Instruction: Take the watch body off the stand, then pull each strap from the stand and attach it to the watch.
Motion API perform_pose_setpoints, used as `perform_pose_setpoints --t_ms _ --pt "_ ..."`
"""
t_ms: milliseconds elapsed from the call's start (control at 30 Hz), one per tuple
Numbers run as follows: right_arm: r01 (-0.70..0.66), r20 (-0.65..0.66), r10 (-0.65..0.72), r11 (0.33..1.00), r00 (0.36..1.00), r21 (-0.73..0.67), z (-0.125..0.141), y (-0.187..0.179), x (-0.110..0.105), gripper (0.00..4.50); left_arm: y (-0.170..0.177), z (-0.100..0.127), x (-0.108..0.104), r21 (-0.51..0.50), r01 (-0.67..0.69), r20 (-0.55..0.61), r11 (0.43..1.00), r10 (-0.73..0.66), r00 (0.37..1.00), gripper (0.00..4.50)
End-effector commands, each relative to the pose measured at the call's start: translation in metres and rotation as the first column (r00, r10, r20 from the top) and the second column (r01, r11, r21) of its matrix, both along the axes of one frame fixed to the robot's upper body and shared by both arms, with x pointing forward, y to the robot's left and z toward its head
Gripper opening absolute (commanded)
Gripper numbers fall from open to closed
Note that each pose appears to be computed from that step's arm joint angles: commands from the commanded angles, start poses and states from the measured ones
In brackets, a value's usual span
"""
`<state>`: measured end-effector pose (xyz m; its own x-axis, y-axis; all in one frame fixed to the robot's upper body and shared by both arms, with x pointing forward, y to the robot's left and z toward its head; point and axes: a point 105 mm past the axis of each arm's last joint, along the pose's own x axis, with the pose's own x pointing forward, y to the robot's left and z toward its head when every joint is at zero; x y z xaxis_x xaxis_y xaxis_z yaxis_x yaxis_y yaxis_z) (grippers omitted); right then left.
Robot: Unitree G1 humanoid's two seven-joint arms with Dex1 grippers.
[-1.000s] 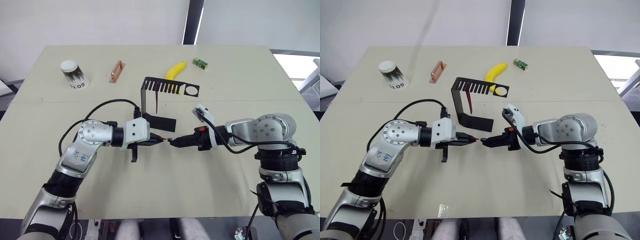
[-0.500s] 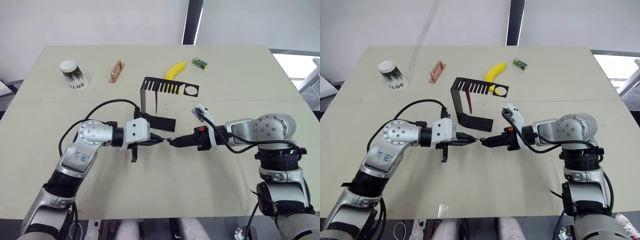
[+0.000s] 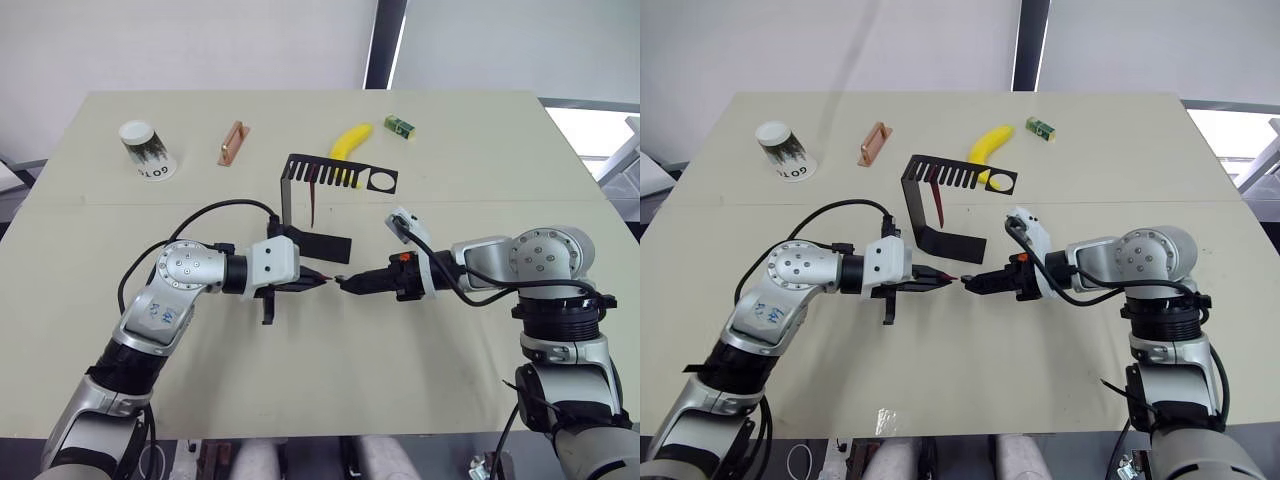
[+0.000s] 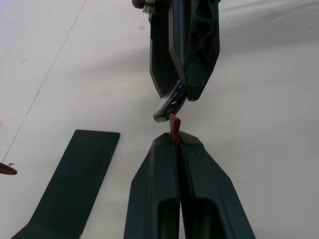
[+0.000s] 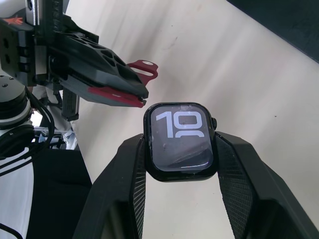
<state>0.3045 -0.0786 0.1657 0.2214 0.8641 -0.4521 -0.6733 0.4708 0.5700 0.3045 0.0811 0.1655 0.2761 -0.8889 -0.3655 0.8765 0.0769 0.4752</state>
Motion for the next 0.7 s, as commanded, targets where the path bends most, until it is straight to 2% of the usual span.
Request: perform_pose_setpoints --t_ms 33,700 --pt "-0.013 0.038 0.012 1.000 0.999 0.023 0.014 0.002 0.000 1.52 -0.006 0.008 -0.002 -0.009 0.025 0.043 1.000 -0.024 0.999 0.00" --pt "-0.015 0.041 0.014 1.000 0.999 0.027 0.014 0.001 -0.002 1.52 -0.016 0.011 -0.005 -0.029 0.054 0.047 0.998 -0.052 0.998 0.00"
